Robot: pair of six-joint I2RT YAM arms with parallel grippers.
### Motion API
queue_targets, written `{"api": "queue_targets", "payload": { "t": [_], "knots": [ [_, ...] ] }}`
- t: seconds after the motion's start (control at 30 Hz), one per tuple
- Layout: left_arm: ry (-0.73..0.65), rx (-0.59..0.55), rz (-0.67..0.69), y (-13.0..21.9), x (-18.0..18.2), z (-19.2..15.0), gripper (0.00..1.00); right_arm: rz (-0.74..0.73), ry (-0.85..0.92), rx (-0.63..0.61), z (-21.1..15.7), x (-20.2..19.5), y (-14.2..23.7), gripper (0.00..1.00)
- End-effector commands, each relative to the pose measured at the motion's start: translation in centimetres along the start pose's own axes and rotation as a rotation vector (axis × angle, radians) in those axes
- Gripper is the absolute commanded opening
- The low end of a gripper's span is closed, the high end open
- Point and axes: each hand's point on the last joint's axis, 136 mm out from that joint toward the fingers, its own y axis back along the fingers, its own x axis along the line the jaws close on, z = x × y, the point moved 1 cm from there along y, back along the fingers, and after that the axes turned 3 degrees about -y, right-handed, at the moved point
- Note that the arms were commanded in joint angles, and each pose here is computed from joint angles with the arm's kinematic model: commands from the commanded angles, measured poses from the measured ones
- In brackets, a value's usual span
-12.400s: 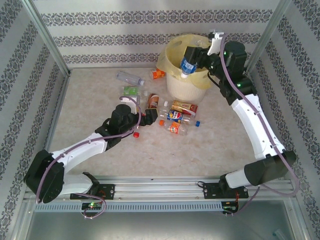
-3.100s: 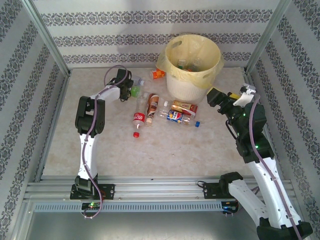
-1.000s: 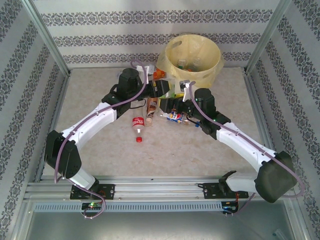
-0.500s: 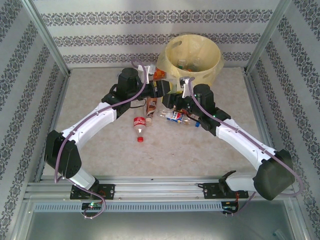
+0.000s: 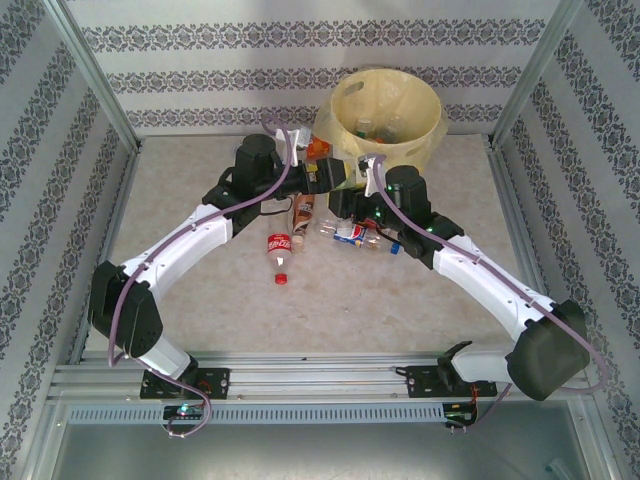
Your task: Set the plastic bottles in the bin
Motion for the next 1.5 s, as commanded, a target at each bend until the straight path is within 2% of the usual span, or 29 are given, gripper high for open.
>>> {"api": "queue_targets", "payload": {
  "t": [0.0,0.13,0.23,0.37,0.63,0.8,0.9,1.13,1.33,1.47],
  "knots": [
    [-0.07,-0.113,0.008,2.2,-1.9,2.2,1.0,-0.046,0.032,-0.056,2.2,-0.4,1.5,0.54],
    [-0.056,-0.205,0.169,4.0,0.6,2.8,1.0,-0.079,0.03,-0.079,3.7,-1.4,2.8,0.53],
    [-0.031,-0.327,0.306,6.5,2.7,3.3,1.0,-0.11,0.041,-0.123,5.8,-2.0,4.2,0.53],
    [-0.029,-0.419,0.395,9.3,3.9,3.4,1.0,-0.144,0.043,-0.197,9.1,-2.8,5.9,0.53],
    [-0.026,-0.426,0.495,10.8,5.1,2.9,1.0,-0.286,0.045,-0.315,15.1,-5.6,7.0,0.54],
    [-0.048,-0.423,0.515,11.1,5.2,2.9,1.0,-0.292,0.036,-0.383,19.2,-6.4,7.8,0.55],
    [-0.038,-0.415,0.554,11.3,5.9,2.7,1.0,-0.36,0.037,-0.41,20.9,-8.5,7.7,0.56],
    [0.0,-0.45,0.657,13.2,7.4,2.2,1.0,-0.591,0.057,-0.338,22.5,-15.7,6.1,0.57],
    [0.025,-0.408,0.801,14.1,10.1,0.7,1.0,-0.751,0.093,-0.273,22.8,-19.3,5.0,0.6],
    [0.034,-0.365,0.836,13.6,11.5,-0.3,1.0,-0.771,0.108,-0.243,22.3,-20.4,3.9,0.62]
  ]
}}
